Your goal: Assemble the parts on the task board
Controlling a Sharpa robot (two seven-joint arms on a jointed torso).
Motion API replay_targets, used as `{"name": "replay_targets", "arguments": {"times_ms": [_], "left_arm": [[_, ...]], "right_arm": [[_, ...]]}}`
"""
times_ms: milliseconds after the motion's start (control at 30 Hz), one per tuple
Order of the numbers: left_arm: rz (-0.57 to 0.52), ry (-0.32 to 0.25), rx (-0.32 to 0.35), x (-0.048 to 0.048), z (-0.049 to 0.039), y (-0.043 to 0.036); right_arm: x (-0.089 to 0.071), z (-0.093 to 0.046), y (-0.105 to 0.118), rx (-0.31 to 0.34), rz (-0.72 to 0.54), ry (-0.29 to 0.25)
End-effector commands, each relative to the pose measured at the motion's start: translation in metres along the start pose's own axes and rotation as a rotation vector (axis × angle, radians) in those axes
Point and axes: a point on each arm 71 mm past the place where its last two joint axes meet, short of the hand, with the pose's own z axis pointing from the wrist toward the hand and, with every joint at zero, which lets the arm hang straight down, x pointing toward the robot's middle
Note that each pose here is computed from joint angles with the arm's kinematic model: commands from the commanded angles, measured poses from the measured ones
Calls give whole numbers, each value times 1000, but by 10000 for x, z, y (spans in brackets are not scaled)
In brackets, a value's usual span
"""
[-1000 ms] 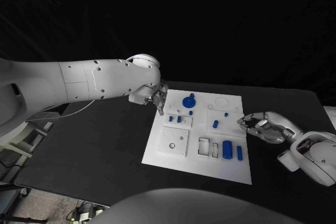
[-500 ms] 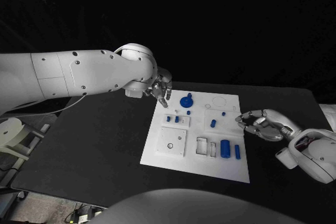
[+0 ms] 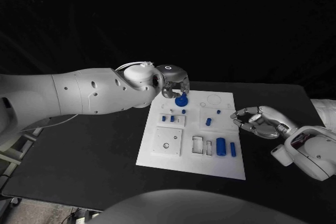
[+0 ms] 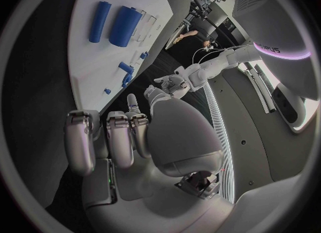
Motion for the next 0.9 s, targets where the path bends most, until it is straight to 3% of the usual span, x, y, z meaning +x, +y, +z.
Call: {"name": "replay_targets", "arguments": {"times_ms": [33,300,533,900], "left_arm": [[91,-141,159,-10,61,-116],[97,-66,141,201,221,-123],[107,26,123,391,290,-158],[123,86,99,488,290,-145]], "right_arm": [[-8,-15,39,-42,-7,-17],[-11,-19,29,-39,-5,-11],[-17,-20,10,-29,-4,-5],[-19,-13,-8,-19,-3,3]]}}
